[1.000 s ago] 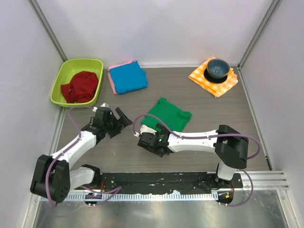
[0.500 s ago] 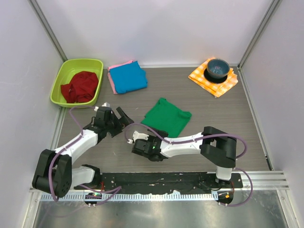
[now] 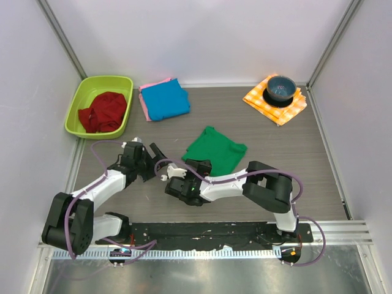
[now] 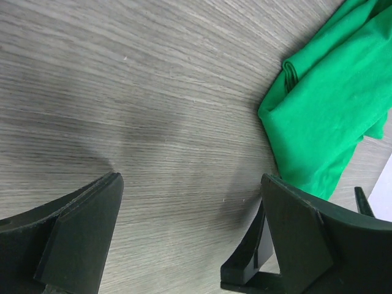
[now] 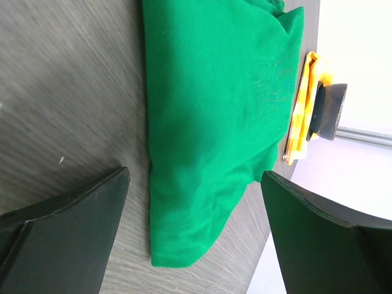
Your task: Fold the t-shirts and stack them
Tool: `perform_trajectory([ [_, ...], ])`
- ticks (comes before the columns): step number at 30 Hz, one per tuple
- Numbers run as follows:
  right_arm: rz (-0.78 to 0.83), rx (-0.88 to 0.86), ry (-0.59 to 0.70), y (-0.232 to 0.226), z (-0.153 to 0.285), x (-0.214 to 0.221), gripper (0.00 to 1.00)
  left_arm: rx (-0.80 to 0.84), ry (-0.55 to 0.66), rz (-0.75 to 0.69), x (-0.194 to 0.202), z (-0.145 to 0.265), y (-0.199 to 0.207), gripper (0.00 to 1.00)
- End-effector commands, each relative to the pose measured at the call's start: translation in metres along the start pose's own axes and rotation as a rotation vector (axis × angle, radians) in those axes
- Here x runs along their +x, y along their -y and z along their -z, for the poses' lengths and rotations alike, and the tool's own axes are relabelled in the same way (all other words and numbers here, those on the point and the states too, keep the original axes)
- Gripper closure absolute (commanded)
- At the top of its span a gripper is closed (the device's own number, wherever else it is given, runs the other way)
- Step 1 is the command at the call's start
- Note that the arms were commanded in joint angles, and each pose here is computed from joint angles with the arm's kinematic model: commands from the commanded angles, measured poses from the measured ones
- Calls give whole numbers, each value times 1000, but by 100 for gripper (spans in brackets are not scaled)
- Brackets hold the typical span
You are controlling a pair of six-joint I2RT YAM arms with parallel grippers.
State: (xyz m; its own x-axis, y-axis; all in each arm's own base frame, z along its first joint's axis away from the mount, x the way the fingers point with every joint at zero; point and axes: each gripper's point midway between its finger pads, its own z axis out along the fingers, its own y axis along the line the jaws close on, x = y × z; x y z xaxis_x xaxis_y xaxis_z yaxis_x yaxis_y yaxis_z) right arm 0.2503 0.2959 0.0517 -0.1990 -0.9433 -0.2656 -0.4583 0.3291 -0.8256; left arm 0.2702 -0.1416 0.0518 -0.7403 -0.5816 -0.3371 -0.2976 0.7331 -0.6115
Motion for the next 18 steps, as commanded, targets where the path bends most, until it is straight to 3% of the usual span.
perform_trajectory([
  [1,23,-133,-56,-41,-23,23,3,54,7,-22,-2,-1,6,0],
  [11,32,-153,-118,-47,-42,42,8,57,-52,-14,8,-9,2,0],
  [13,33,-159,-128,-50,-44,45,16,56,-53,-13,7,-10,1,0],
  [14,35,-160,-134,-51,-45,48,30,55,-55,-12,8,-10,0,0],
  [18,46,-166,-152,-55,-46,53,58,71,-44,-19,6,-10,3,0],
])
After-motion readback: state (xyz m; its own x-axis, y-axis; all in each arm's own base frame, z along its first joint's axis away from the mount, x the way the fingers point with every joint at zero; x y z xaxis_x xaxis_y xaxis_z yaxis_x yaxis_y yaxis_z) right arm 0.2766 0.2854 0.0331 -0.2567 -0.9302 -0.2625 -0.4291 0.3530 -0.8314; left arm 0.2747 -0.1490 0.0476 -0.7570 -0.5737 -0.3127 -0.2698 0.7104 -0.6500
